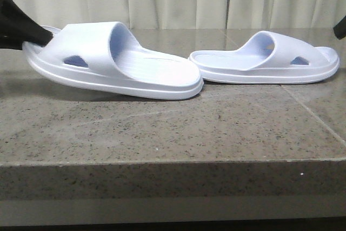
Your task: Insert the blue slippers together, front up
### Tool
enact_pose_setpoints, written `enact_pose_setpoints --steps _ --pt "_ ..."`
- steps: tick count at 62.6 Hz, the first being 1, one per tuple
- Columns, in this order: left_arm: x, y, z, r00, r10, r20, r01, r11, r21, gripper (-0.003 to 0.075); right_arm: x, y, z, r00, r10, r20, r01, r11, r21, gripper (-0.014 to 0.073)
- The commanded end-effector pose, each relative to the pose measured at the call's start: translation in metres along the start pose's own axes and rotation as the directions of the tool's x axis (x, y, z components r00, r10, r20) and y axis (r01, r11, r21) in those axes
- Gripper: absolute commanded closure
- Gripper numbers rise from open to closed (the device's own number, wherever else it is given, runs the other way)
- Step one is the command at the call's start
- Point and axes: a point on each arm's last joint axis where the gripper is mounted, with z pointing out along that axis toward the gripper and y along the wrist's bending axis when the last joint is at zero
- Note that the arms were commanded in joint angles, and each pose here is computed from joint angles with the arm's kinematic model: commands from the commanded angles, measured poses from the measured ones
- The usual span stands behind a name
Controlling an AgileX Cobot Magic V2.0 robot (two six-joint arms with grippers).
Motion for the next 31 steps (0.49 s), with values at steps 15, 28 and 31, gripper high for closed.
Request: enact_pose_setpoints --steps 15,28,31 --pt "-0.007 -0.019 -0.008 0.998 0.027 0.049 -0.03 0.998 0.058 0.0741 -0.015 0.017 0.011 0.999 -0.034 0.022 0.036 0.997 -0.066 0.0263" --pt "-0.008 -0.018 -0.008 0.998 0.027 0.055 -0.03 0.998 0.048 0.0741 -0.008 0.024 0.033 0.998 -0.05 -0.042 0.046 0.994 -0.099 0.0288" --pt "-0.008 -0.018 -0.008 0.998 0.027 0.057 -0.03 0.999 0.046 0.0741 -0.006 0.025 0.037 0.997 -0.052 -0.054 0.046 0.994 -0.104 0.0325"
